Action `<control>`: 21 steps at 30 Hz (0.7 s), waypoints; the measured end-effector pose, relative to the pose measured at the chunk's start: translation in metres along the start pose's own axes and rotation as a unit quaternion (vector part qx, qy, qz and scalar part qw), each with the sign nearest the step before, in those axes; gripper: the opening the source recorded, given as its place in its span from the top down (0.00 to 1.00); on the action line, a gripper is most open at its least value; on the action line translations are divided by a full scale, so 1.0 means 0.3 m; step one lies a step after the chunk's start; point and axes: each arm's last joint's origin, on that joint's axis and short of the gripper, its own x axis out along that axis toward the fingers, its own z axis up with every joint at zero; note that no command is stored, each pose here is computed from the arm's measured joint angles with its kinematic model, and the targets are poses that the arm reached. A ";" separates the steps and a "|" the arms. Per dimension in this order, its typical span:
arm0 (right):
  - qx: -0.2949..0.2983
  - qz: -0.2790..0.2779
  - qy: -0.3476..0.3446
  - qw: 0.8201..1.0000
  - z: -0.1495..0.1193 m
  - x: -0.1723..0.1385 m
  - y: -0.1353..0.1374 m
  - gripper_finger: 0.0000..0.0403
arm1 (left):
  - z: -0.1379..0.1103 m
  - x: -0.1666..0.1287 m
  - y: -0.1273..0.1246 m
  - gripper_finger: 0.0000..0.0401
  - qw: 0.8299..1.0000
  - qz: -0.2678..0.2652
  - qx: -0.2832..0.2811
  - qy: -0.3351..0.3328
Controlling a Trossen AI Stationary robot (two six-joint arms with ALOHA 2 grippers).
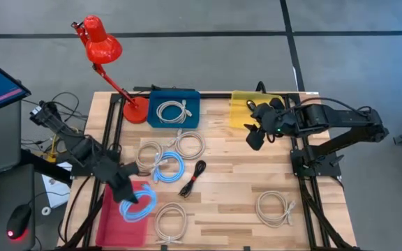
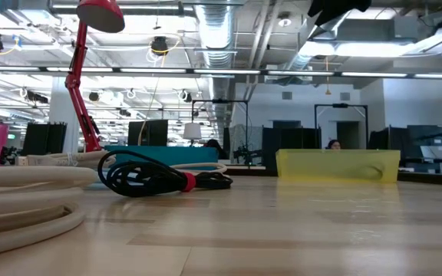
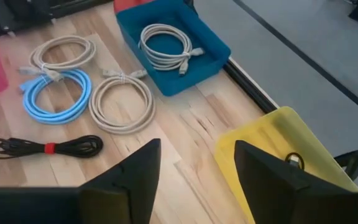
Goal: Pick & Place USB Port
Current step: Put the blue display cable into the red bin
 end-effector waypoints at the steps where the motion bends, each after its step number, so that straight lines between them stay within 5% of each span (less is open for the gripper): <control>1: 0.000 -0.001 0.001 1.000 0.001 0.006 0.003 0.52 | -0.010 0.005 0.002 0.92 1.000 0.007 0.002 0.008; 11: -0.011 -0.007 0.018 1.000 0.000 0.044 0.030 0.55 | -0.085 0.055 0.078 0.92 0.981 0.166 -0.036 0.095; 21: -0.026 -0.017 0.040 0.999 -0.008 0.077 0.048 0.55 | -0.097 0.115 0.085 0.92 0.972 0.201 -0.034 0.115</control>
